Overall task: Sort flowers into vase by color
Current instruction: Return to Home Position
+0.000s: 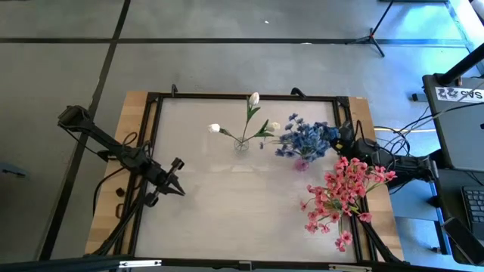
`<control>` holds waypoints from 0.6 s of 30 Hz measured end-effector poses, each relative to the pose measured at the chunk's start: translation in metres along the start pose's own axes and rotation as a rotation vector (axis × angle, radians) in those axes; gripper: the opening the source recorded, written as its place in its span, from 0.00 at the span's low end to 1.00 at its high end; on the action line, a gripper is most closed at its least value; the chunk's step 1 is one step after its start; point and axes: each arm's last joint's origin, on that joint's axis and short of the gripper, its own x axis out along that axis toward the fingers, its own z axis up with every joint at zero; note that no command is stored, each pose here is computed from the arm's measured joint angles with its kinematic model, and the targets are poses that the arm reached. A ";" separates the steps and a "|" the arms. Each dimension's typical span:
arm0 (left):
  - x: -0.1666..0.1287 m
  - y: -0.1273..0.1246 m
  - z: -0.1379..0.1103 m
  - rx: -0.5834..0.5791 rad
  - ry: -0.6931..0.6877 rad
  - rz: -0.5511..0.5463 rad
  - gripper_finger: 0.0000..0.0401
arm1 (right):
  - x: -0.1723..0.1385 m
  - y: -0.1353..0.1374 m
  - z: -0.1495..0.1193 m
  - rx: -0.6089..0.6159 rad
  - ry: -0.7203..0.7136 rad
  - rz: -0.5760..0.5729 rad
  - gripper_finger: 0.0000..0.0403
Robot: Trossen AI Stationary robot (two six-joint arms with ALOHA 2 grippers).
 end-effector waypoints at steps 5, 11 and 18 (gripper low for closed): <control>0.000 0.001 -0.001 -0.004 0.010 0.037 0.03 | 0.001 0.003 -0.002 -0.010 0.020 0.053 0.01; 0.000 0.001 -0.001 -0.009 0.011 0.046 0.03 | 0.002 0.003 -0.003 -0.017 0.029 0.063 0.01; 0.000 0.005 -0.002 0.000 0.022 0.152 0.03 | 0.002 0.003 -0.004 -0.022 0.031 0.062 0.01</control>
